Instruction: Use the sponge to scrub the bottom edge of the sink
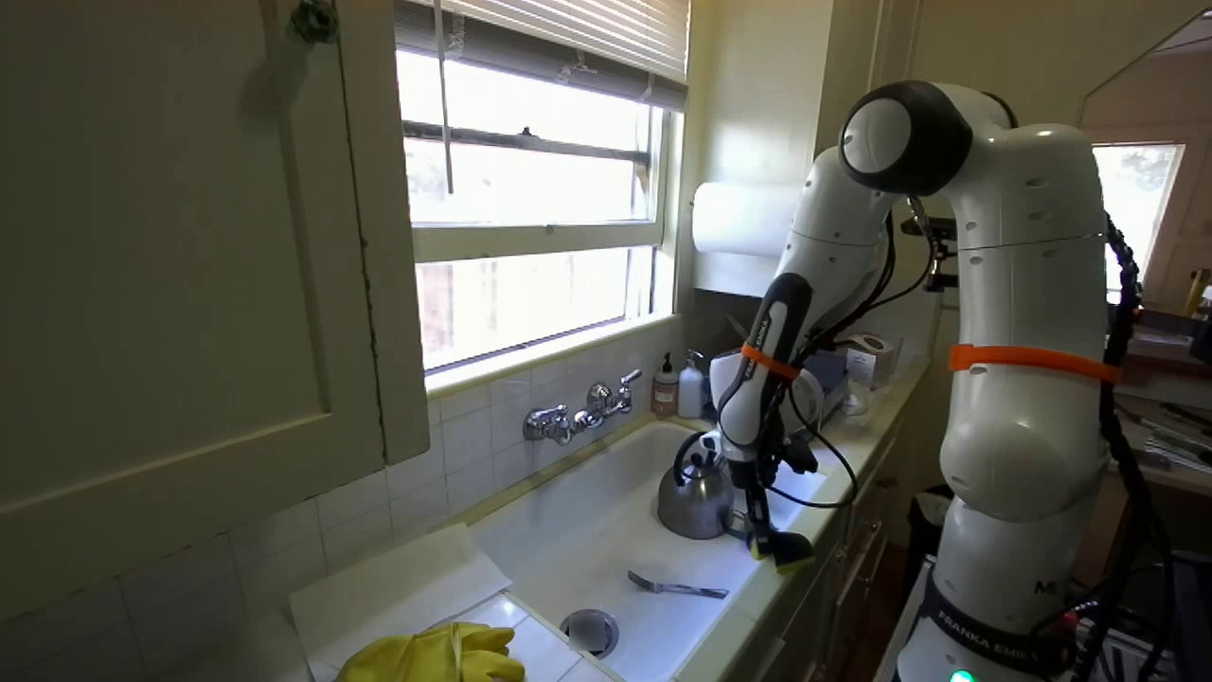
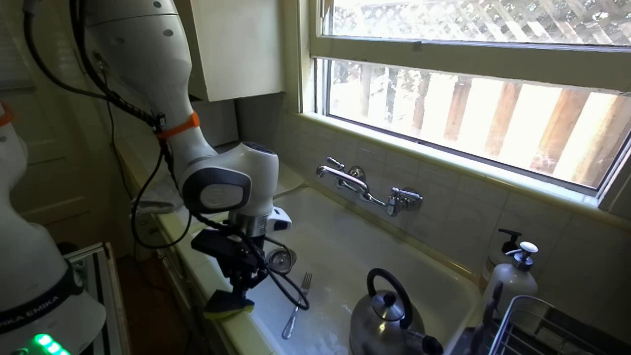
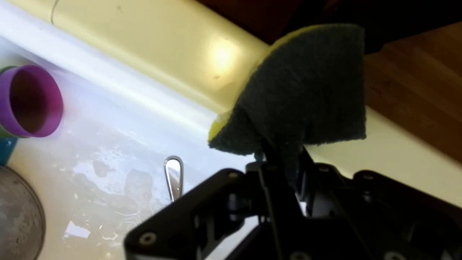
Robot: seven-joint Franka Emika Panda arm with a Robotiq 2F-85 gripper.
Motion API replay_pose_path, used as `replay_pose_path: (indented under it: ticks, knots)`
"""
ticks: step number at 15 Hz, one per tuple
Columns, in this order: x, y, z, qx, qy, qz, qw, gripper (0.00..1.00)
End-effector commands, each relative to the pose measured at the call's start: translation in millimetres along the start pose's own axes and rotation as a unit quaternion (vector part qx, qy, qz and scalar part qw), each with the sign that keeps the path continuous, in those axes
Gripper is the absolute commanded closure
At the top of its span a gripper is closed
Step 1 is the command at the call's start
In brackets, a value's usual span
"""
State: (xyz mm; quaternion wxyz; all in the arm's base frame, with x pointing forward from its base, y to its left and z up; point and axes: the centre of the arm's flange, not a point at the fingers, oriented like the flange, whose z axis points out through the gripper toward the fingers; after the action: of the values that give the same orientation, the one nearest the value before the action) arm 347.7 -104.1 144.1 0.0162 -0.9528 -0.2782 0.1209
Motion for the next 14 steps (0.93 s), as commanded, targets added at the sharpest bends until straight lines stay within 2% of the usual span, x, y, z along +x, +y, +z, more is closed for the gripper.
replay_pose_path:
  ticks: [1, 14]
  knots:
    - [-26, 11, 12, 0.001, -0.019, 0.034, 0.9992, 0.97]
    - [-87, 67, 20, 0.012, 0.005, 0.143, 0.9896, 0.97]
